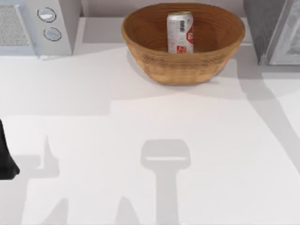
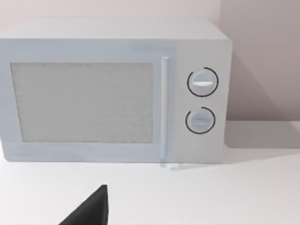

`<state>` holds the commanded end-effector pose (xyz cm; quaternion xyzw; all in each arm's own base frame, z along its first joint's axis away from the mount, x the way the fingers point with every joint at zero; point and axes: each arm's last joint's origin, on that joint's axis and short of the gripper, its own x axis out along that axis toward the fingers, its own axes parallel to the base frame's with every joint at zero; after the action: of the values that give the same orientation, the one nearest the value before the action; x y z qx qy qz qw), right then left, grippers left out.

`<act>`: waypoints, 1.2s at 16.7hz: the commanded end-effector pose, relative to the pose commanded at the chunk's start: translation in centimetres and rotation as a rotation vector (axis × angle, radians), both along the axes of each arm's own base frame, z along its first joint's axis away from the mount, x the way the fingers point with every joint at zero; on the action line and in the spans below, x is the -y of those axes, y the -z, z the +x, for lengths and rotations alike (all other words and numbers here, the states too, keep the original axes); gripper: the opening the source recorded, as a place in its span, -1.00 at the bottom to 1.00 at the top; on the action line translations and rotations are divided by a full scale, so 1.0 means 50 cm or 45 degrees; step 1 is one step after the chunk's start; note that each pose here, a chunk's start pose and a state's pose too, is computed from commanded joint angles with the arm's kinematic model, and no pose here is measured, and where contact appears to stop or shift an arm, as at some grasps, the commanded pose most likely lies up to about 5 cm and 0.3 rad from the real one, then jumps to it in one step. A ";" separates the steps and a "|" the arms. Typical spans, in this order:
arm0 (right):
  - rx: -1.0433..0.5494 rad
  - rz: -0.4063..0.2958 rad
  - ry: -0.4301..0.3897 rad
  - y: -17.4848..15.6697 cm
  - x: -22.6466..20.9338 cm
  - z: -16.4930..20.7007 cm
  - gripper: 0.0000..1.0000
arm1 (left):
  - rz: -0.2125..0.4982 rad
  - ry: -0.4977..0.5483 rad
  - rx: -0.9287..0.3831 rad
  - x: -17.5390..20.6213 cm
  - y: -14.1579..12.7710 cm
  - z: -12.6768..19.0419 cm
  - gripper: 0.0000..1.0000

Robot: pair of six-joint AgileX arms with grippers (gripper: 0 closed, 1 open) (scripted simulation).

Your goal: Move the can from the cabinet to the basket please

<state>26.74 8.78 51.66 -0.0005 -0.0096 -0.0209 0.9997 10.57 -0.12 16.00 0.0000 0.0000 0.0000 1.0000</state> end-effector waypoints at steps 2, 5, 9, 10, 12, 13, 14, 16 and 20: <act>0.000 0.000 0.000 0.000 0.000 0.004 1.00 | 0.000 0.000 0.000 0.000 0.000 0.000 1.00; 0.012 0.002 -0.004 -0.004 0.001 -0.012 1.00 | 0.000 0.000 0.000 0.000 0.000 0.000 1.00; 0.023 0.004 -0.012 0.011 0.022 -0.044 1.00 | 0.000 0.000 0.000 0.000 0.000 0.000 1.00; 0.023 0.004 -0.014 0.022 0.032 -0.058 1.00 | 0.000 0.000 0.000 0.000 0.000 0.000 1.00; 0.015 -0.001 -0.017 0.055 0.054 -0.092 1.00 | 0.000 0.000 0.000 0.000 0.000 0.000 1.00; 0.009 -0.003 -0.018 0.078 0.065 -0.111 1.00 | 0.000 0.000 0.000 0.000 0.000 0.000 1.00; 0.001 -0.006 -0.019 0.104 0.078 -0.130 1.00 | 0.000 0.000 0.000 0.000 0.000 0.000 1.00; -0.017 -0.010 -0.021 0.168 0.101 -0.172 1.00 | 0.000 0.000 0.000 0.000 0.000 0.000 1.00; -0.049 -0.012 -0.025 0.332 0.140 -0.250 1.00 | 0.000 0.000 0.000 0.000 0.000 0.000 1.00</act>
<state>14.23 1.76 35.07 -0.0057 0.0096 -0.0109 0.9999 10.57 -0.12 16.00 0.0000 0.0000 0.0000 1.0000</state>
